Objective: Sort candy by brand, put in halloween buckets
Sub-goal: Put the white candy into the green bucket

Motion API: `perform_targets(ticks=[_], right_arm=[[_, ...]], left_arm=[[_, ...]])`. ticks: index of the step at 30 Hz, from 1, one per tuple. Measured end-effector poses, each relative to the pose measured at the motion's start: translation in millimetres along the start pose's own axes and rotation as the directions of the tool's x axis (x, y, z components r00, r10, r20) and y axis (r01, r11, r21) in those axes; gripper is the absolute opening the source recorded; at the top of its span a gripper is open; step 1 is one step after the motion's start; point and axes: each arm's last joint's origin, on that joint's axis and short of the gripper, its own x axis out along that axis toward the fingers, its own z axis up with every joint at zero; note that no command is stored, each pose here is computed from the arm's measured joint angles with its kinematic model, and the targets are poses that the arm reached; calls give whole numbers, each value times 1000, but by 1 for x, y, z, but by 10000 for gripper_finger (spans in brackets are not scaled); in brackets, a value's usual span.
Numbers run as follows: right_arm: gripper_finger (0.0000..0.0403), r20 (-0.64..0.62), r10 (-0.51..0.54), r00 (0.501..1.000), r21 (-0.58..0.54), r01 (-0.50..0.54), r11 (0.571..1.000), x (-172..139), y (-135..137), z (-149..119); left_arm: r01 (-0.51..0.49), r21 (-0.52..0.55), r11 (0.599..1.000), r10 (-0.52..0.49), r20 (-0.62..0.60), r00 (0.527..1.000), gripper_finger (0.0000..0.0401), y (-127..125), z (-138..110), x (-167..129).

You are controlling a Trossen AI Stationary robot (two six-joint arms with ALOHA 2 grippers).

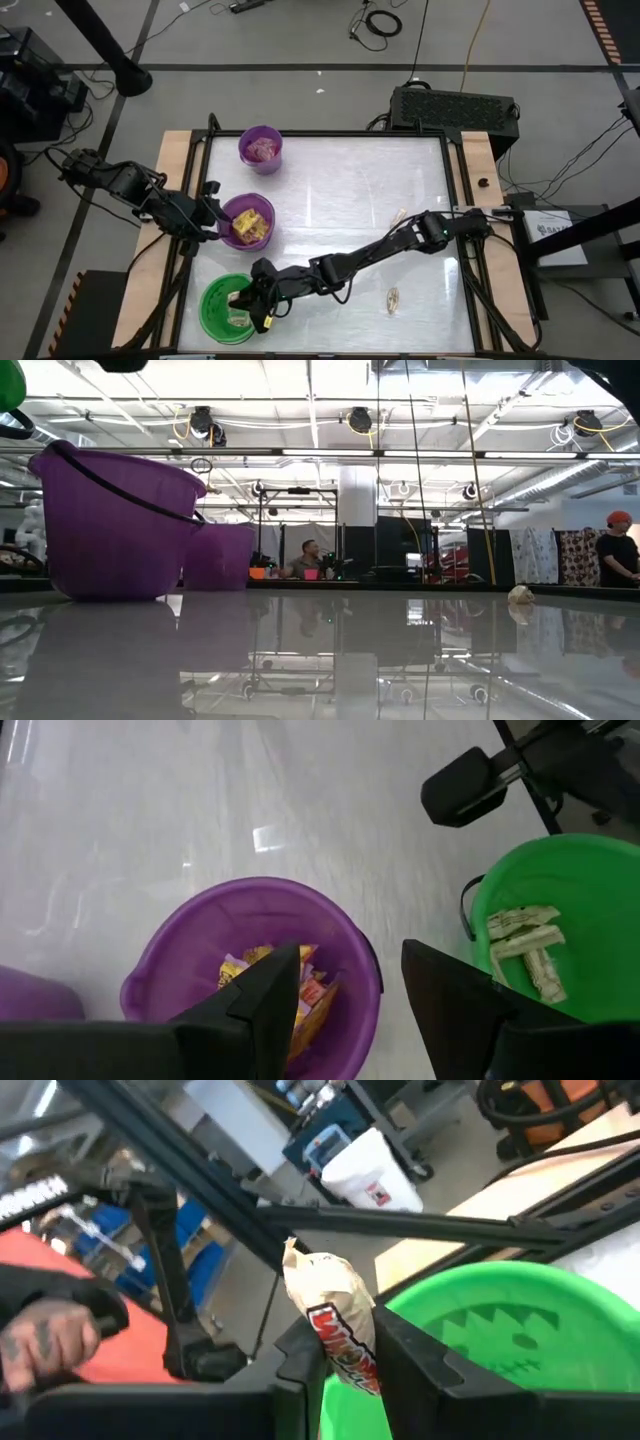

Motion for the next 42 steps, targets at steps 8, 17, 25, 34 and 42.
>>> perform_targets(ticks=[8, 17, 25, 34, 42], right_arm=[[152, -53, -12, 999, -80, 8, 997, 1, -9, 3], [207, -318, 50, 947, -70, -76, 995, -15, -28, 45], [198, -552, -76, 831, -82, 37, 996, -70, -30, 99], [175, -639, -551, 536, -397, 384, 834, -166, -25, 133], [159, -643, -734, 218, -331, 785, 524, -209, -63, 140]], left_arm=[[0, -56, 998, 0, 9, 1000, 185, 0, 1, 0], [-4, -158, 987, 9, 35, 999, 185, 0, 3, 0], [-5, -212, 977, 18, 62, 998, 185, 0, 6, 0], [-34, -295, 955, 56, 66, 996, 185, 1, 6, 0], [-79, -321, 944, 108, 72, 992, 185, 2, 6, 0]])
